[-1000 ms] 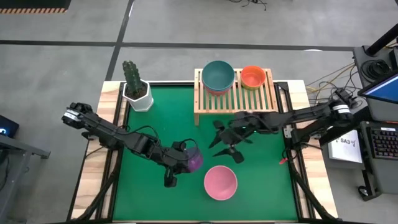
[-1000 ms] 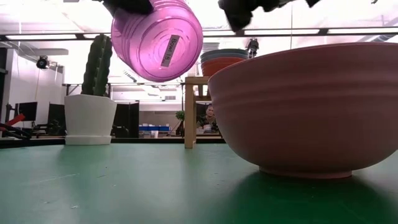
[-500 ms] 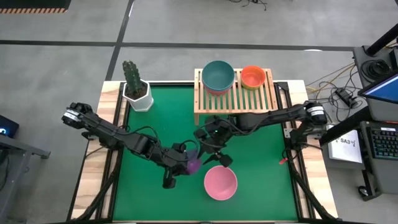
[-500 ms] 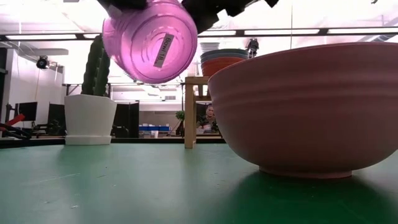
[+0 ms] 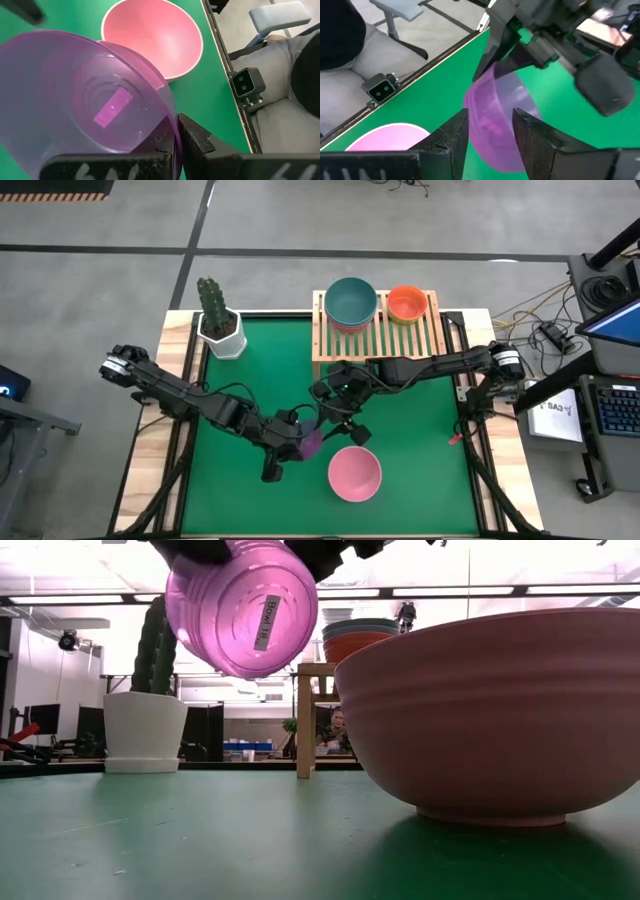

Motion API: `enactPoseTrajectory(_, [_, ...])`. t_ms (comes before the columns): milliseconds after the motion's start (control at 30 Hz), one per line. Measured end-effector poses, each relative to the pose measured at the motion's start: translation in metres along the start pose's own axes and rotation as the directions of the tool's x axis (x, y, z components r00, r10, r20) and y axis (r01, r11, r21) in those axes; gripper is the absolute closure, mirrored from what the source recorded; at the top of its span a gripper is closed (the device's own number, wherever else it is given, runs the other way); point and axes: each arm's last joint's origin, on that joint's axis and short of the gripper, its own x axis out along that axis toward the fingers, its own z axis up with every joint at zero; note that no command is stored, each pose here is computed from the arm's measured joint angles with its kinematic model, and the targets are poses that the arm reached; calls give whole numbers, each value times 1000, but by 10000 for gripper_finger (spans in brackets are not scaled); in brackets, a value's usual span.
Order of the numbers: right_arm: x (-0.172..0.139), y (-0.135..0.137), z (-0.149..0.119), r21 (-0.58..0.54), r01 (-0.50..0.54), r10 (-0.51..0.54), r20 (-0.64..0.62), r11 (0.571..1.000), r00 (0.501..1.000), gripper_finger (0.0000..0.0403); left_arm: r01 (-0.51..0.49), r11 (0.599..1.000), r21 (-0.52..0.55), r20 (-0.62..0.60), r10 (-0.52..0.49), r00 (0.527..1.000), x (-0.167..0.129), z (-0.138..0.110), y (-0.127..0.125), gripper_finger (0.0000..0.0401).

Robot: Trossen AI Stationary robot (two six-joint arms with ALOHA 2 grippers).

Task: Place and stack bowls onto a shelf
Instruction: Stack the violet bowl on top of the orange bowl on the shelf

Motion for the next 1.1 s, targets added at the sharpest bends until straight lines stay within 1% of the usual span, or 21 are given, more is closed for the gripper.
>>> enactPoseTrajectory(200, [0, 0, 0, 11, 3, -2, -3, 1000, 1000, 247, 1, 1000, 9, 1, -1, 1000, 0, 0, 0, 401])
enactPoseTrajectory(300, [2, -2, -2, 6, 28, -28, -19, 1000, 999, 241, 8, 999, 35, 21, -8, 1000, 0, 2, -1, 401])
enactPoseTrajectory(400, [9, -4, -7, 2, 27, -27, -39, 1000, 999, 242, 11, 998, 55, 31, -13, 999, 0, 3, -1, 401])
enactPoseTrajectory(533, [13, -6, -11, -5, 19, -19, -47, 1000, 999, 252, 10, 999, 54, 27, -12, 1000, 0, 3, 0, 401])
enactPoseTrajectory(700, [16, -6, -13, -3, -22, 22, -36, 1000, 999, 286, 13, 999, 53, 24, -14, 1000, 0, 3, 0, 401])
enactPoseTrajectory(867, [16, -5, -13, -35, -42, 41, -29, 998, 999, 342, 13, 998, 54, 24, -14, 1000, 0, 3, 1, 401])
enactPoseTrajectory(1000, [16, -3, -12, -52, -99, 99, -2, 994, 995, 384, 15, 998, 54, 23, -16, 1000, 0, 3, 1, 401])
enactPoseTrajectory(1100, [17, -2, -13, -49, -108, 108, -5, 993, 994, 392, 2, 999, 45, 34, -3, 999, 0, 4, 1, 393])
